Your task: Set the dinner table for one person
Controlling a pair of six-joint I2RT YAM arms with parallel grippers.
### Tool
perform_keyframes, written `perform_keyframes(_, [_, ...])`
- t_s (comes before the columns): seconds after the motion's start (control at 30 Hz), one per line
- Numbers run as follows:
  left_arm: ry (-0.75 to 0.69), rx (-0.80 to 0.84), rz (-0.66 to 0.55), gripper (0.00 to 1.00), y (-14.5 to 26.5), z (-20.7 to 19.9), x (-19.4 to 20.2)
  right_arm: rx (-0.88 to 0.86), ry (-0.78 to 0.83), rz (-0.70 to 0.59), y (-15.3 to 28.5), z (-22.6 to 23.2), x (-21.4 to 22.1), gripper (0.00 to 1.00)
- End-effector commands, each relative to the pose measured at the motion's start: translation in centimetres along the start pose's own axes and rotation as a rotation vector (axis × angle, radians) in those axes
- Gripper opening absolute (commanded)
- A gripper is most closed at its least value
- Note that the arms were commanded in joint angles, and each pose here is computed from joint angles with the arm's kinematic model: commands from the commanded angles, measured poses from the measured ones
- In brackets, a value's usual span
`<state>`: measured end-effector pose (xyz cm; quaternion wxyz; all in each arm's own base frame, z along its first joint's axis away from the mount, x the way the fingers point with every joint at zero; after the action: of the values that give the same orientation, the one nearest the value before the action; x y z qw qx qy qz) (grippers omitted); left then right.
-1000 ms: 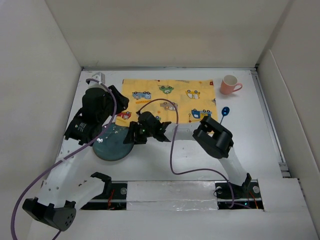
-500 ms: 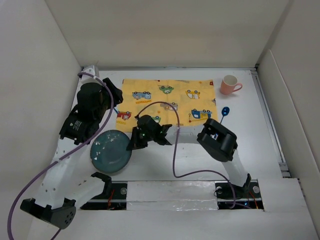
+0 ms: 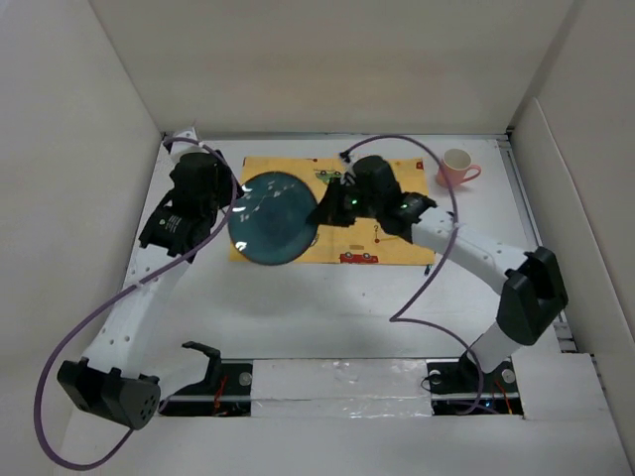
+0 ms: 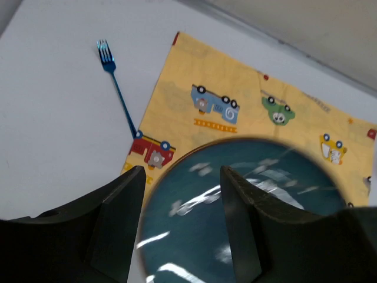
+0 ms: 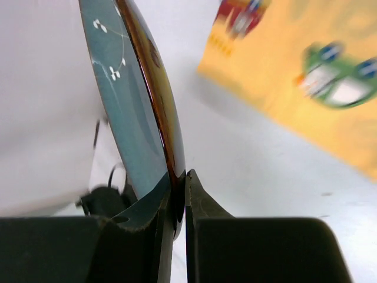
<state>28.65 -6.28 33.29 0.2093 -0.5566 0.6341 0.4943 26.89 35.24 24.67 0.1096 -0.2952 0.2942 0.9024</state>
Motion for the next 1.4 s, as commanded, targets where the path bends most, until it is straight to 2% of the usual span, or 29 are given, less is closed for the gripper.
perform_keyframes(0.0, [0.042,-0.003,0.052,0.51,-1.8,0.0,2.2,-0.072,0.053,-0.191,5.8,0.8,-5.1,0.0])
perform_keyframes(0.2, [0.065,-0.097,0.184,0.49,-6.0,3.1,7.3,-0.022,-0.031,-0.272,9.4,-5.6,-7.4,0.0])
perform_keyframes(0.4, [0.05,-0.209,0.285,0.51,-8.7,6.0,12.2,-0.024,-0.088,-0.254,7.7,-9.8,-10.5,0.0])
perform_keyframes(0.47, [0.038,-0.243,0.319,0.59,-9.1,6.9,13.6,-0.017,-0.128,-0.265,6.6,-11.2,-11.2,0.0])
perform_keyframes(0.6, [0.019,-0.343,0.389,0.61,-10.2,9.1,16.0,-0.039,-0.161,-0.291,6.3,-12.1,-12.1,0.0])
perform_keyframes(0.7, [0.042,-0.359,0.414,0.57,-10.3,10.4,16.8,-0.028,-0.151,-0.296,6.5,-12.2,-11.9,0.0])
perform_keyframes(0.73, [0.035,-0.376,0.417,0.52,-10.2,11.0,17.4,-0.019,-0.151,-0.292,6.6,-12.3,-11.5,0.0])
perform_keyframes(0.87, [0.007,-0.416,0.445,0.51,-10.4,12.1,18.7,-0.015,-0.156,-0.295,6.9,-12.5,-10.7,0.0])
perform_keyframes(1.13, [-0.002,-0.443,0.497,0.29,-12.1,12.6,20.6,-0.017,-0.152,-0.282,7.1,-12.2,-10.3,0.0])
perform_keyframes(1.23, [0.001,-0.463,0.492,0.29,-12.5,13.0,20.7,-0.023,-0.144,-0.285,7.4,-11.9,-10.4,0.0])
perform_keyframes(1.3, [-0.004,-0.472,0.505,0.23,-12.6,13.3,21.1,-0.022,-0.14,-0.29,7.7,-11.7,-10.5,0.0])
perform_keyframes(1.33, [-0.002,-0.473,0.507,0.13,-12.6,13.3,21.3,-0.017,-0.142,-0.291,7.6,-11.8,-10.4,0.0])
perform_keyframes(1.37, [-0.005,-0.475,0.513,0.08,-12.5,13.4,21.4,-0.016,-0.143,-0.292,7.7,-11.8,-10.3,0.0])
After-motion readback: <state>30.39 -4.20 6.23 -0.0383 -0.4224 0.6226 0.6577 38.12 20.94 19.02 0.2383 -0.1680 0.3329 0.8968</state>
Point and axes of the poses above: each gripper's point midway between its finger pads, its own y axis back along the fingers, its own z axis along the line the jaws close on, x = y × z, the point moved 5 cm from there along y, back along the fingers, and after that the axes turned 8 degrees about y, right-handed, at the moved point
